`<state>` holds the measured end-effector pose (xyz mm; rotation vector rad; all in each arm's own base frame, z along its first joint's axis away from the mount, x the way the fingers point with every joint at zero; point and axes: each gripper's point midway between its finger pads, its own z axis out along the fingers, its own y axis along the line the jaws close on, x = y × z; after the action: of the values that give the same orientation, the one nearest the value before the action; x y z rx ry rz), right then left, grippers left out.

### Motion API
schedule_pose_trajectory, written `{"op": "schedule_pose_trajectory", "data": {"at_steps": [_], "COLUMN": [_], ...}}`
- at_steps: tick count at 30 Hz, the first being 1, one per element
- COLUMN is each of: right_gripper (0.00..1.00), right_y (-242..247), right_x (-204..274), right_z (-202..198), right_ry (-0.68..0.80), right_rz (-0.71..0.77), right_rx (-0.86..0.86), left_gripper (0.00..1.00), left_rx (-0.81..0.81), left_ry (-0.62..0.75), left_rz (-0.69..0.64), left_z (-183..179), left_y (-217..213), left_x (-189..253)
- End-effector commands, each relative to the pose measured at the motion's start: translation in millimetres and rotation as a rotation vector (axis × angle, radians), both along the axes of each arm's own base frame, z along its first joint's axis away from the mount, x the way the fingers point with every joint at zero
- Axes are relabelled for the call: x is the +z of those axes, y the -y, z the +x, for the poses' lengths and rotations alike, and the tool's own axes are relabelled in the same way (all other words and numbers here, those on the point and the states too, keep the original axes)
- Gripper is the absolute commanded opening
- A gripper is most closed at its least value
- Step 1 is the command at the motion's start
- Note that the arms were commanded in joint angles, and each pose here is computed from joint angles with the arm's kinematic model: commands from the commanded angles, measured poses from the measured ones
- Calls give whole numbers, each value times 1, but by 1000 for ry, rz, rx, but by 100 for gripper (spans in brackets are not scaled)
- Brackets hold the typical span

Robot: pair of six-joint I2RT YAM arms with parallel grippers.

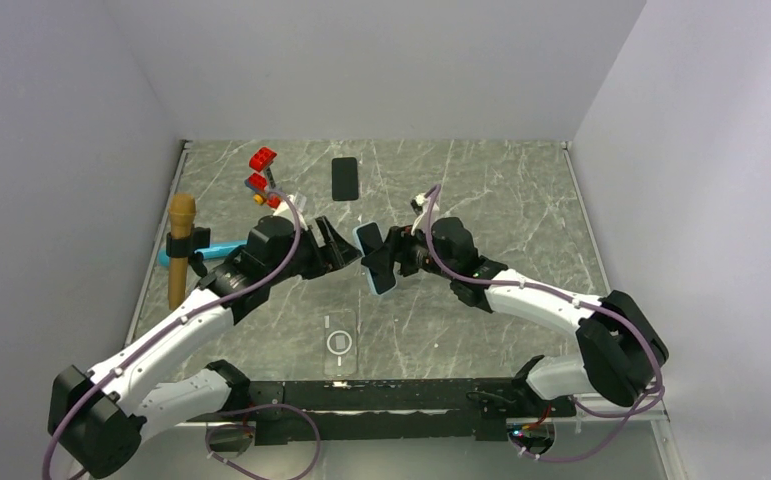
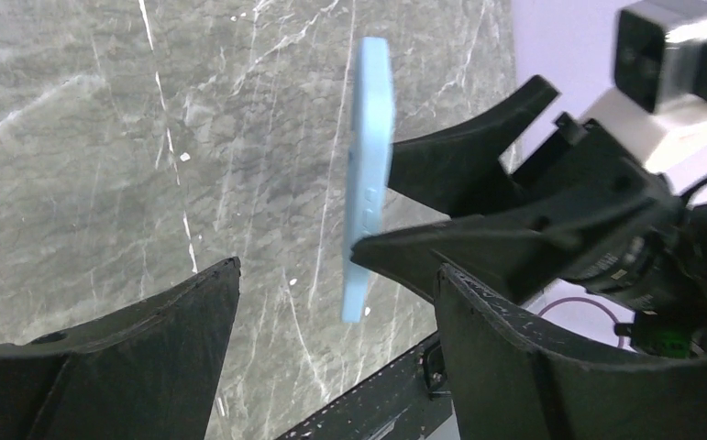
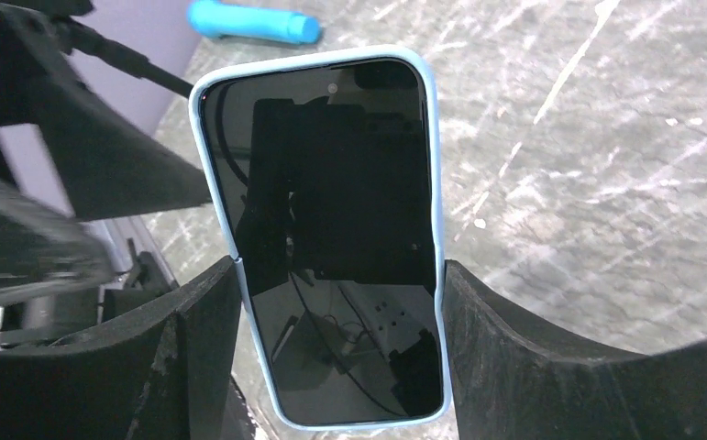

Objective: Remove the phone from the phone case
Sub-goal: Pick up the phone at the center of the board.

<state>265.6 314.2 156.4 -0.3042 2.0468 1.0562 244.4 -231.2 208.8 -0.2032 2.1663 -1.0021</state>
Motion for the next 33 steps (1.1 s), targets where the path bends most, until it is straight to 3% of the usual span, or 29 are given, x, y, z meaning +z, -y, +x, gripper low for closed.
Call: {"op": "schedule_pose_trajectory", "data": {"at_steps": [1,13,21,24,25,27,30,31,33], "right_gripper": [0,0,0,0,9,49,94,99,100], "right_y": [-16,-30,-35,-38,-37,-35,-27,-23,-10], "right_x": [67,73,78,72,67,55,29,22,6], "right_z": [0,-32,-39,-41,-40,-39,-37,-35,-31], "right_ry": [146,152,184,190,179,169,137,132,110], "right_rz": [190,235,211,172,152,89,-51,-106,-206], "right_rx": [44,164,166,180,182,183,195,192,179], "left_gripper": [81,74,47,26,16,2,0,0,0], "left_rx": [10,2,-43,-81,-93,-109,-144,-169,-246], "left_ry": [32,28,37,83,99,115,193,218,269], "left_rz": [-25,-25,-48,-67,-60,-29,44,62,90], "left_z": [16,19,15,14,14,13,12,10,4], "left_y": [9,22,35,40,41,38,29,26,22], "left_x": [12,6,12,21,22,24,32,36,42]}}
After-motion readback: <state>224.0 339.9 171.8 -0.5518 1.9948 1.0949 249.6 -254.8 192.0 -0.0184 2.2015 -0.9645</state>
